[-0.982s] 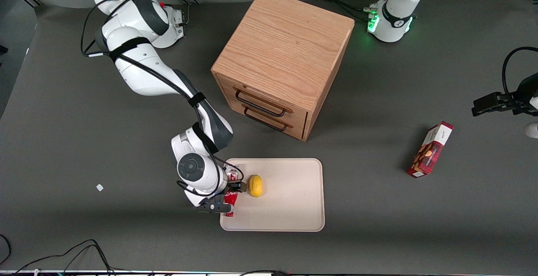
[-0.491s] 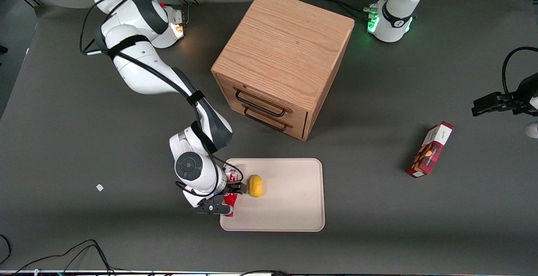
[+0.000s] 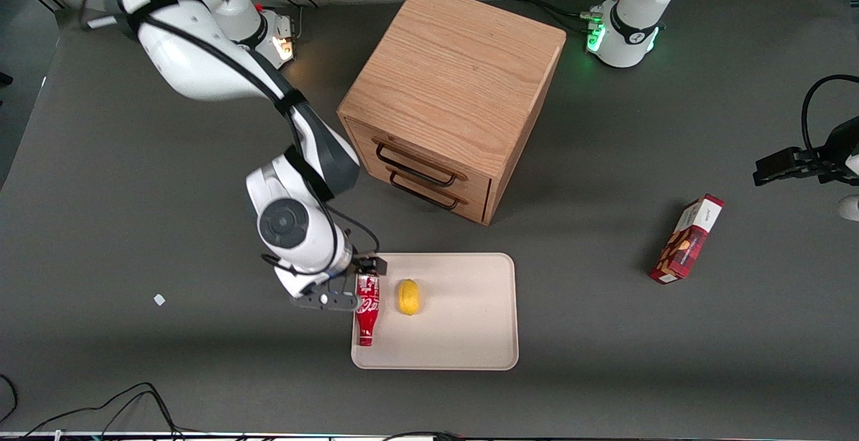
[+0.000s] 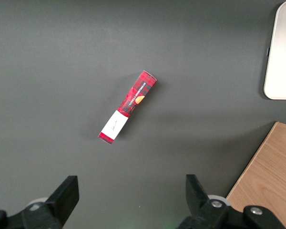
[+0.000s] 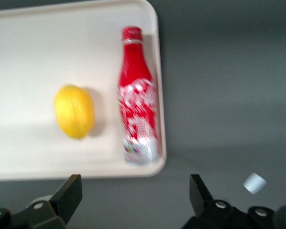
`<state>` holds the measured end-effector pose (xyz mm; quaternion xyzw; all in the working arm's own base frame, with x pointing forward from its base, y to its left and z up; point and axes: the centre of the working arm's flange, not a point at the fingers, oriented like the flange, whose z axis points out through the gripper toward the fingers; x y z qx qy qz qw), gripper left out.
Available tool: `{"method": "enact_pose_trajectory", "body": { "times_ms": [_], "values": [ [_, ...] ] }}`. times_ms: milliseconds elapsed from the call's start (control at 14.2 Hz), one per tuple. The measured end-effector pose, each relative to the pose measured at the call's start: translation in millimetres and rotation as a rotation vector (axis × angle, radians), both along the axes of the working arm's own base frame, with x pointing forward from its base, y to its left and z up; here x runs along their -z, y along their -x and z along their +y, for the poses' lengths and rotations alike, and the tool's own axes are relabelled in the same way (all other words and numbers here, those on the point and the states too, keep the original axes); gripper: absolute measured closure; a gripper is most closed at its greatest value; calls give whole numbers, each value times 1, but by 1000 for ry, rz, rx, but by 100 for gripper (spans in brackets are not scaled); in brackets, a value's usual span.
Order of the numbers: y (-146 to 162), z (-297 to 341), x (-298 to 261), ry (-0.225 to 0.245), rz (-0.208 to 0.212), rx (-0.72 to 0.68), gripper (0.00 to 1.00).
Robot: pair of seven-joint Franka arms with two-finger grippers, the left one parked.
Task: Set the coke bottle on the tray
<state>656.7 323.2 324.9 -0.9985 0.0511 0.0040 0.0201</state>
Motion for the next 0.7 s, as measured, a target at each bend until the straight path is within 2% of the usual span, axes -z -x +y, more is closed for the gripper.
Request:
{"method": "enact_pose_trajectory", "body": {
  "times_ms": [211,491,702],
  "values": [
    [37,-44,-44,16,38,19,0],
    [64,-115,-107,42,129,5,0],
    [76,-154,-150,53,150,-23,0]
  ]
}}
